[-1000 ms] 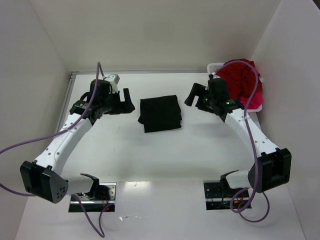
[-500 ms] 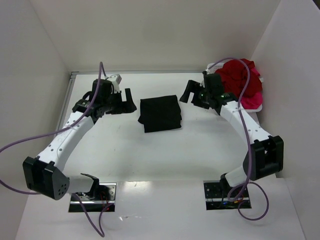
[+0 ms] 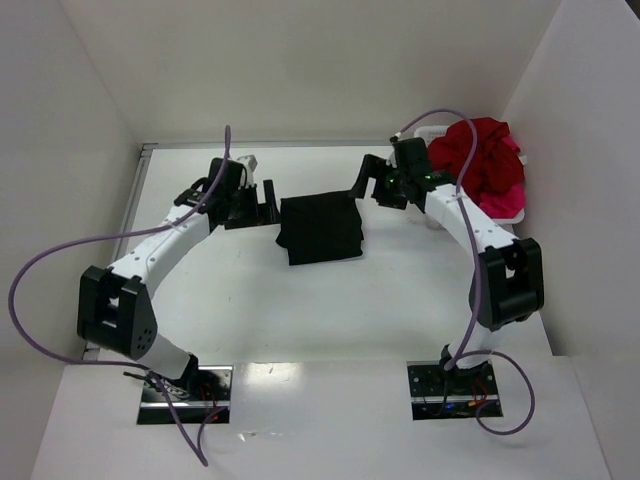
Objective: Fold and stack the t-shirts
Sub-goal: Smooth out wrinkles on the folded tshirt
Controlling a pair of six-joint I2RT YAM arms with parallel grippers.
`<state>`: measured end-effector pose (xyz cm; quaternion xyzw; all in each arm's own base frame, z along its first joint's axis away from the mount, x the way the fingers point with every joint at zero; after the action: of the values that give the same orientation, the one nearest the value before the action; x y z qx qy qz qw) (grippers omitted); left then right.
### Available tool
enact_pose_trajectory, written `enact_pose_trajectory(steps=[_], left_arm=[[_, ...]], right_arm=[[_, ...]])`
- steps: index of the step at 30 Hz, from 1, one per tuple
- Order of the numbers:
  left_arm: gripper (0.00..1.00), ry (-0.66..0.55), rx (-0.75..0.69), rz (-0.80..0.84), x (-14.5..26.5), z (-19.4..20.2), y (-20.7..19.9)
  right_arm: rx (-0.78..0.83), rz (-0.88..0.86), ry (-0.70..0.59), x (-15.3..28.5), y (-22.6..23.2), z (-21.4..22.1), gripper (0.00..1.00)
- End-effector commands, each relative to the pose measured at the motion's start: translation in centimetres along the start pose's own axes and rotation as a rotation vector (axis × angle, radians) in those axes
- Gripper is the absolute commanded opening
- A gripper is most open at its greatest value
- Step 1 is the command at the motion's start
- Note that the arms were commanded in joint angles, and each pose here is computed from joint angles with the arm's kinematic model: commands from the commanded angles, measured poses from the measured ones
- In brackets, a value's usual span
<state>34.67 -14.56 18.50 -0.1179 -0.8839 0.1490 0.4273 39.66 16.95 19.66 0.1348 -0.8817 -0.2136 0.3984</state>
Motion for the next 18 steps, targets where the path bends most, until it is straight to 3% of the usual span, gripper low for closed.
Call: enact_pose_trajectory(steps=[1,4,7,8,11,15,18], left_arm=[[0.99,0.039,0.023,-0.022,-2.8,0.8,0.7],[0.99,0.059,0.046,0.035,-4.9,1.2,0.2],[0.99,0.070,0.047,0.058,-6.7,1.5,0.2],[0.99,0.058,0.045,0.063,-7.0,0.9,0.0],[0.99,0.098,0.075,0.143,-8.2,0.9,0.6],[0.99,0.080,0.101,0.203,-9.4,0.6,1.3],[0.99,0.086,0.108,0.217,-10.4,0.4,1.6]], right_arm=[[0.069,-0.071,-0.007,-1.1,2.5,-0.5,1.00],[0.126,-0.034,0.017,-3.1,3.4,0.7,0.92],[0.121,-0.001,0.042,-4.9,2.7,0.9,0.78],[0.120,0.005,0.051,-5.2,2.6,0.9,0.69],[0.129,0.025,0.054,-6.2,2.2,0.8,0.59],[0.128,0.116,0.044,-7.6,0.7,0.6,0.25],[0.123,0.167,0.096,-9.2,-0.4,1.3,0.17]])
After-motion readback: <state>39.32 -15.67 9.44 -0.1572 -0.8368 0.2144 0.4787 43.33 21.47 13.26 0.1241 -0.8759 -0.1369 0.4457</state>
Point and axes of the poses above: each gripper's point midway between its finger pads, its own x axis back along the fingers, its own y axis along the line the jaws close on, z = x × y, the point moved 3 cm from there along x, back along the fingers
